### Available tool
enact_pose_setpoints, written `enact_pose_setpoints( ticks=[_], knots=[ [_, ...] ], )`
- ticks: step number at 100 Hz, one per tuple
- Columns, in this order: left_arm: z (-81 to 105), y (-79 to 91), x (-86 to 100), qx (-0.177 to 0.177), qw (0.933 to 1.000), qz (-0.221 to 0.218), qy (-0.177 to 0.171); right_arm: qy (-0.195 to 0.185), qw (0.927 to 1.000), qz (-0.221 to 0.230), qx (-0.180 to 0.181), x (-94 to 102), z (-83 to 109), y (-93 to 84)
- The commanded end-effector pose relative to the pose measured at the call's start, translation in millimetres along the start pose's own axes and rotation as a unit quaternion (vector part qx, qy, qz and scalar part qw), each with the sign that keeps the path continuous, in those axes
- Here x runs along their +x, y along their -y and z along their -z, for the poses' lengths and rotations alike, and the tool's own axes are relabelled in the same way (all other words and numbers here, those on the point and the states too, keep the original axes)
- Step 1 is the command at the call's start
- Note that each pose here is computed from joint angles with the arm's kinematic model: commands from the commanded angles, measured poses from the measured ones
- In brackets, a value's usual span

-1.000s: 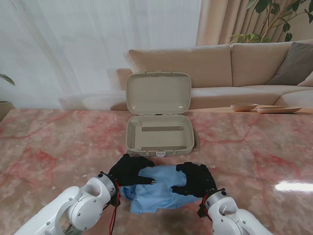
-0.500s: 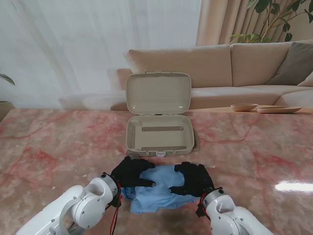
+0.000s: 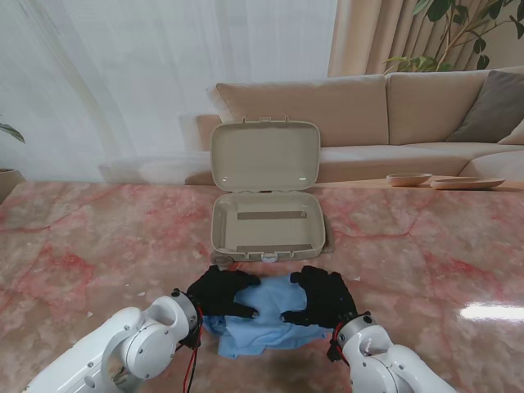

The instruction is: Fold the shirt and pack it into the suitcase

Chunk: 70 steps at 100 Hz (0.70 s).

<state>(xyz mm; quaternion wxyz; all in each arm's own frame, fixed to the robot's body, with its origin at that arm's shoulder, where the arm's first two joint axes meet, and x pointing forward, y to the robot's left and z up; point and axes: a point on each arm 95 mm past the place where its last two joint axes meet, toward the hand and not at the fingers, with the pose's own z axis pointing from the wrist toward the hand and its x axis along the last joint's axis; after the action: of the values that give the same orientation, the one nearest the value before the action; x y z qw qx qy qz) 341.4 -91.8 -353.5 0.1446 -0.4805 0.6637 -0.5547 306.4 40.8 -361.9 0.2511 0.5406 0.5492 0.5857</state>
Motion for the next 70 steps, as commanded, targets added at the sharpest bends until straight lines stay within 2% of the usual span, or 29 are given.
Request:
enact_pose_setpoints(
  ticks=[1,38,70],
  knots=[
    [-0.6,-9.5,-3.1,-0.015,0.9999,-0.001,0.002,0.005,0.9999,-0.003,0.014,-0.8,-1.5,4.7],
    [-6.0,-14.8,-7.4,-0.034,0.9994,-0.005,0.004,0.011,0.9983,0.000,0.057,-2.6,-14.6,11.6],
    [-10.1,-18.1,-12.0,-0.047,0.9988,-0.016,0.006,0.019,0.9978,0.013,0.062,-6.3,-20.2,15.0]
  ],
)
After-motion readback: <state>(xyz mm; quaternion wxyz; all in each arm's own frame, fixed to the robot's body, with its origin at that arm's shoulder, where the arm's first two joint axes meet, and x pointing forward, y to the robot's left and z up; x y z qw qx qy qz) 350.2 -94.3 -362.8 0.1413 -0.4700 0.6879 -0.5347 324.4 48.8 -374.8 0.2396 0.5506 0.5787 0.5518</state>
